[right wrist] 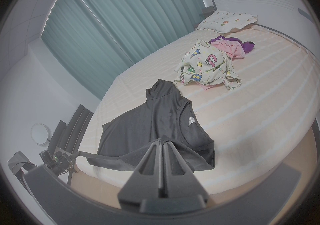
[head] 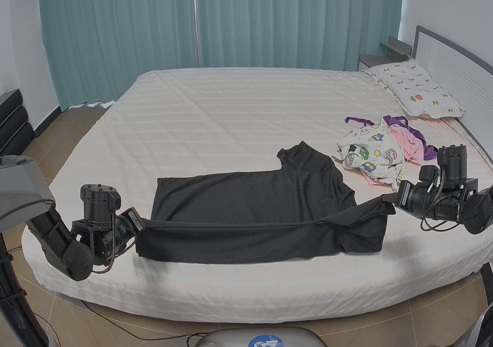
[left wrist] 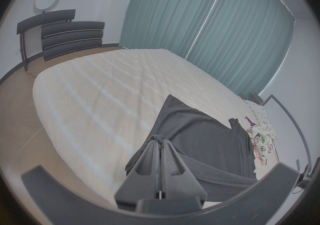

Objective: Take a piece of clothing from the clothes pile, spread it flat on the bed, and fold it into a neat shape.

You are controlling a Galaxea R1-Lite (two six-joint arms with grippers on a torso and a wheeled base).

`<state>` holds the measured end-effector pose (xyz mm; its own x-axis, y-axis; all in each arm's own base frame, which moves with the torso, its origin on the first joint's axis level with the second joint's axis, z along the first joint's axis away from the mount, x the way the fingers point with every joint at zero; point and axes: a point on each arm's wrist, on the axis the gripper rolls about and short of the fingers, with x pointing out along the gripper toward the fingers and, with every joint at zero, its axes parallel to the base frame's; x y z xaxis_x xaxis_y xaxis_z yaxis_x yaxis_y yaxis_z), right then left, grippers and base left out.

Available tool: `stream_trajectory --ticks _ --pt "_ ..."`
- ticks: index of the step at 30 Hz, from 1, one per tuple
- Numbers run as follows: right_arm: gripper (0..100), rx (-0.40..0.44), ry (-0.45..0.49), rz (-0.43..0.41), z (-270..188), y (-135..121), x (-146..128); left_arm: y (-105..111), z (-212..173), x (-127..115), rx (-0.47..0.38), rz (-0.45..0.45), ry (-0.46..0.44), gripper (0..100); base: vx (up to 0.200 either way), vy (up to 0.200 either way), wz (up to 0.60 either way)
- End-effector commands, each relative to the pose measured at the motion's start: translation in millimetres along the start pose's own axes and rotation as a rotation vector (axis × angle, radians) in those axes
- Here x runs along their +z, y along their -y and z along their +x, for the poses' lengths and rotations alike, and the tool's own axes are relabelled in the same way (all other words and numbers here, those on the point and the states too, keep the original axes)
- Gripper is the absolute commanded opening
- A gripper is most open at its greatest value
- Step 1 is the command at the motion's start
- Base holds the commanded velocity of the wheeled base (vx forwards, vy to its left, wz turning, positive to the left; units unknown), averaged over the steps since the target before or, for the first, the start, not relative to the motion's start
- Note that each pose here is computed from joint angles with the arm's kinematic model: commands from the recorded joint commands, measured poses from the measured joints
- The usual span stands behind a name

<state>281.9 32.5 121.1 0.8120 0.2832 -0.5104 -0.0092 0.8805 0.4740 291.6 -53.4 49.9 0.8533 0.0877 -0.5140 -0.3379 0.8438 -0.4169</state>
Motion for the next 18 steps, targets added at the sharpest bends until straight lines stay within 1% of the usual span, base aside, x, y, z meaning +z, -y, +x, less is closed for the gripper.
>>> stream_trajectory --ticks 1,5,9,13,18 --pt "0 0.019 0.022 -0.011 -13 -5 0 -1 -12 3 -0.010 -0.004 0.012 0 0.000 0.000 0.00" --pt "0 0.015 0.025 -0.007 -23 -3 -4 -7 -27 3 -0.009 0.000 0.009 0 0.000 0.000 0.00" --pt "0 0.005 0.013 -0.003 -24 0 -10 -8 -28 2 -0.005 0.001 0.004 0 0.000 0.000 0.00" --pt "0 0.003 0.006 -0.002 -21 0 -10 -5 -23 3 -0.010 -0.001 0.010 0 0.000 0.000 0.00" --pt "0 0.000 -0.010 -0.001 -6 1 -7 -1 -3 3 -0.007 -0.003 0.006 0 0.000 0.000 0.00"
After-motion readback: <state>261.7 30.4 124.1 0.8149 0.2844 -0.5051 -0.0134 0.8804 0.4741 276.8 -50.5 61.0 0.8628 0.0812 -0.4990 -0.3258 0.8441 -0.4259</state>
